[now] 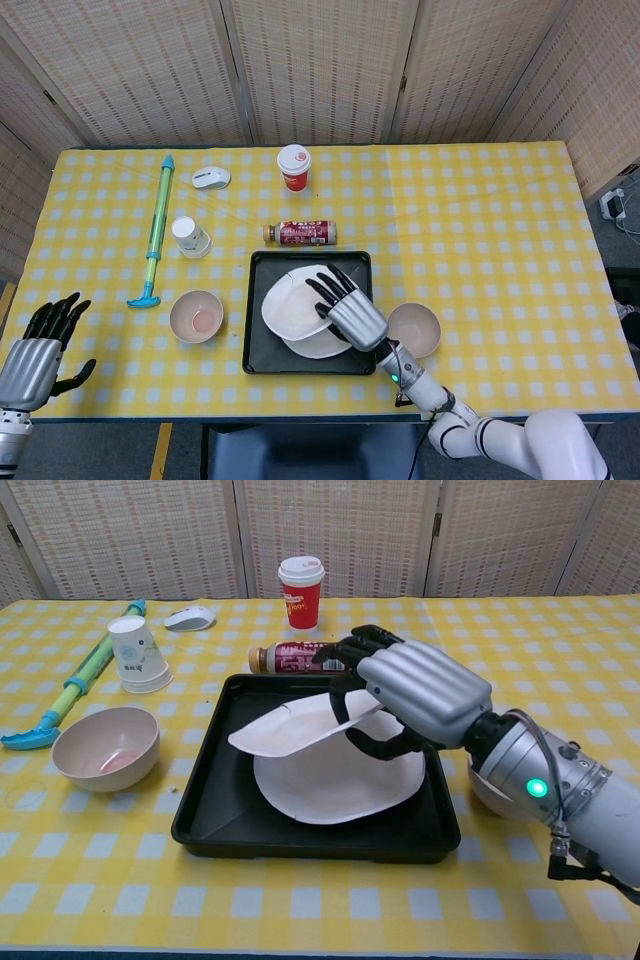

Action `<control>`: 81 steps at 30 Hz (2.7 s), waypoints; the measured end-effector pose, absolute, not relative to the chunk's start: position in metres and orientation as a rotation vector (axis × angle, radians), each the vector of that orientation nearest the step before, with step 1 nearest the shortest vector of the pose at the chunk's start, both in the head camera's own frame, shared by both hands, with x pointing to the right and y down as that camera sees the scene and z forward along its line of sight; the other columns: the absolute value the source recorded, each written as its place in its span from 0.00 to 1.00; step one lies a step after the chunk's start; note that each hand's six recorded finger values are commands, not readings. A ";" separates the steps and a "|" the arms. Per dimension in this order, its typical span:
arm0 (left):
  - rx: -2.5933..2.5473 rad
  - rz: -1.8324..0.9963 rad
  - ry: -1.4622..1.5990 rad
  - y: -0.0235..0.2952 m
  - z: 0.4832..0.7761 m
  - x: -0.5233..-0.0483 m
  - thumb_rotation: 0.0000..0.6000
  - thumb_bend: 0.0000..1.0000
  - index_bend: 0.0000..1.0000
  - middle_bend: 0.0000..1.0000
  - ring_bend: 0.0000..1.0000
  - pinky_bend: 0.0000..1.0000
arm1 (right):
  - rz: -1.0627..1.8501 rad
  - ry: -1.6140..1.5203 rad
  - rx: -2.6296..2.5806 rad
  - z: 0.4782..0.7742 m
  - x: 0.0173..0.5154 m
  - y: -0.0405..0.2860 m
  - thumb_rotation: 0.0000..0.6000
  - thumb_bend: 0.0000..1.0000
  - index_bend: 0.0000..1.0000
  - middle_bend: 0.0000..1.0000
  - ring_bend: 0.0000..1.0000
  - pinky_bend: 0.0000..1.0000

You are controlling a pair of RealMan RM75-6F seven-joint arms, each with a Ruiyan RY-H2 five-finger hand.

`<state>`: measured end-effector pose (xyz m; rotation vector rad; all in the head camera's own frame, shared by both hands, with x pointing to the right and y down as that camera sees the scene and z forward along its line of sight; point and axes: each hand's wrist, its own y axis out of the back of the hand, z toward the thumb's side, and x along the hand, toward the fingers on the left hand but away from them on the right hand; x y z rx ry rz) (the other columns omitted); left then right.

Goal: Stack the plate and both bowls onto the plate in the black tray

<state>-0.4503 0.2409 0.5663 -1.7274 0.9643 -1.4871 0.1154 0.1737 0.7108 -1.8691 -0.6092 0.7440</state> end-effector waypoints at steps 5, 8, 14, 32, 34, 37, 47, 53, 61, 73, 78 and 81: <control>-1.738 -1.463 0.964 0.241 0.566 -0.447 1.00 0.36 0.02 0.04 0.00 0.00 | 0.783 -0.569 -1.840 0.713 0.122 0.174 1.00 0.47 0.13 0.00 0.01 0.00; -1.742 -1.466 0.956 0.242 0.568 -0.447 1.00 0.36 0.02 0.04 0.00 0.00 | 0.805 -0.553 -1.840 0.713 0.127 0.175 1.00 0.43 0.06 0.00 0.00 0.00; -1.743 -1.473 0.946 0.243 0.570 -0.445 1.00 0.36 0.02 0.03 0.00 0.00 | 0.855 -0.527 -1.842 0.709 0.137 0.178 1.00 0.33 0.00 0.00 0.00 0.00; -1.742 -1.483 0.934 0.243 0.572 -0.445 1.00 0.36 0.02 0.03 0.00 0.00 | 1.011 -0.542 -1.926 0.665 0.219 0.177 1.00 0.29 0.05 0.00 0.00 0.00; -1.741 -1.486 0.928 0.243 0.573 -0.444 1.00 0.36 0.02 0.03 0.00 0.00 | 1.015 -0.556 -1.949 0.658 0.232 0.180 1.00 0.28 0.23 0.00 0.00 0.00; -1.739 -1.489 0.920 0.244 0.575 -0.443 1.00 0.36 0.02 0.03 0.00 0.00 | 1.004 -0.584 -1.988 0.651 0.250 0.189 1.00 0.28 0.40 0.00 0.00 0.00; -1.746 -1.501 0.885 0.245 0.584 -0.437 1.00 0.36 0.02 0.03 0.00 0.00 | 0.995 -0.602 -1.944 0.646 0.311 0.220 1.00 0.28 0.51 0.01 0.00 0.00; -1.748 -1.507 0.874 0.245 0.586 -0.436 1.00 0.36 0.02 0.03 0.00 0.00 | 1.046 -0.574 -1.956 0.660 0.319 0.229 1.00 0.29 0.52 0.01 0.00 0.00; -1.733 -1.522 0.864 0.245 0.587 -0.438 1.00 0.46 0.05 0.03 0.00 0.00 | 1.081 -0.506 -1.948 0.676 0.315 0.226 1.00 0.33 0.52 0.01 0.00 0.00; -1.731 -1.523 0.868 0.244 0.586 -0.438 1.00 0.55 0.05 0.03 0.00 0.00 | 1.106 -0.408 -1.910 0.695 0.302 0.221 1.00 0.47 0.55 0.05 0.00 0.00; -1.731 -1.521 0.873 0.244 0.585 -0.439 1.00 0.56 0.04 0.03 0.00 0.00 | 1.105 -0.411 -1.909 0.697 0.301 0.222 1.00 0.48 0.59 0.08 0.00 0.00; -1.733 -1.518 0.873 0.244 0.585 -0.439 1.00 0.56 0.04 0.03 0.00 0.00 | 1.098 -0.427 -1.908 0.696 0.300 0.221 1.00 0.48 0.62 0.10 0.01 0.00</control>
